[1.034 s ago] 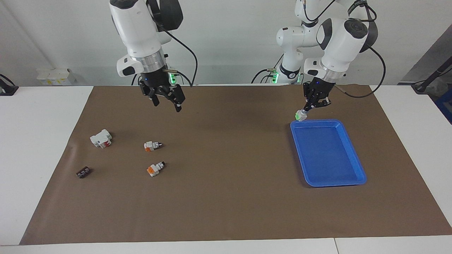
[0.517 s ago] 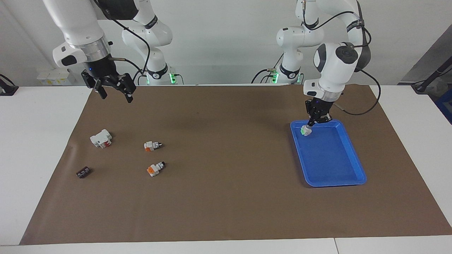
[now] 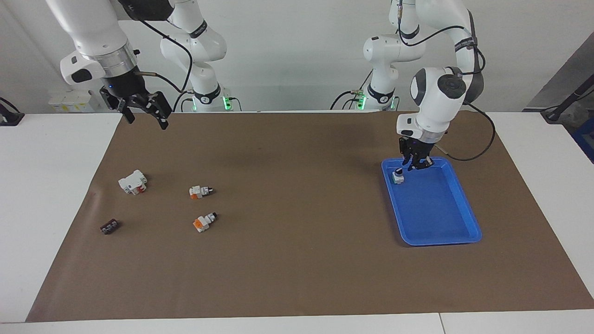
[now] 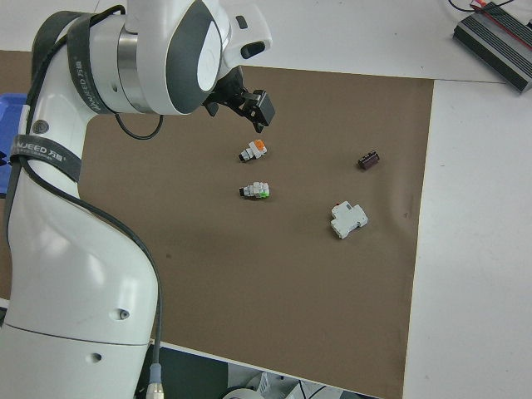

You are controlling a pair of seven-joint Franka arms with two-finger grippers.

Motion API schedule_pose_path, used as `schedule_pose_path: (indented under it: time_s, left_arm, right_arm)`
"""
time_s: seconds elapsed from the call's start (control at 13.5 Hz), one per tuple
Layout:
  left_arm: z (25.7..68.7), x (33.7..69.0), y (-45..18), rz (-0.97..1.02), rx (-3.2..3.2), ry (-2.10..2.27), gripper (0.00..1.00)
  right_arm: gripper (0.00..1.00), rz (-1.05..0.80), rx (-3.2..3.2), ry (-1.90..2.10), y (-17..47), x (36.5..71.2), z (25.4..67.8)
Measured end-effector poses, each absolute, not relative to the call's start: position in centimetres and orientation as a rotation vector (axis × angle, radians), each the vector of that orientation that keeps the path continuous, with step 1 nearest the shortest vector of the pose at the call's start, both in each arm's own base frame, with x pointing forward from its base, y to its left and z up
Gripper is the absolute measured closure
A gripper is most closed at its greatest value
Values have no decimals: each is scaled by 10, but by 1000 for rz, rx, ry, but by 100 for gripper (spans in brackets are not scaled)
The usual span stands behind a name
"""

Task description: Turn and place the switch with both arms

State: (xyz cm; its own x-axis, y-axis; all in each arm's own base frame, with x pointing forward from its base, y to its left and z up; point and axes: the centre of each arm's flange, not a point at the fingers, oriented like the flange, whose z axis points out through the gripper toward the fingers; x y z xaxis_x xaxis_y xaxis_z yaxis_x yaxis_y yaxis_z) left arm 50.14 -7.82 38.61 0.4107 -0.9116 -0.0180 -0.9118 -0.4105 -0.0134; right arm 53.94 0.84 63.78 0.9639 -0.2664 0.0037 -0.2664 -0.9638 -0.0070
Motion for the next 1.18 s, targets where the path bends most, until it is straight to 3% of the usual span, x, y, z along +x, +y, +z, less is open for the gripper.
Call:
schedule_pose_path:
  time_s: [0.37,0.44,0.81,1.18]
  left_arm:
    - [400,504,-79,-32,-2760,1428,4]
    - [404,504,-79,-46,-2804,1332,0]
    - [436,490,-68,-35,-2976,870,0]
    - [533,504,-47,-107,-3078,416,0]
  right_arm:
    - [0,16,-3123,365,23,534,647]
    - [0,14,-3134,346,26,534,647]
    - [0,10,-3151,327,32,534,647]
    - [0,18,-3152,330,29,534,647]
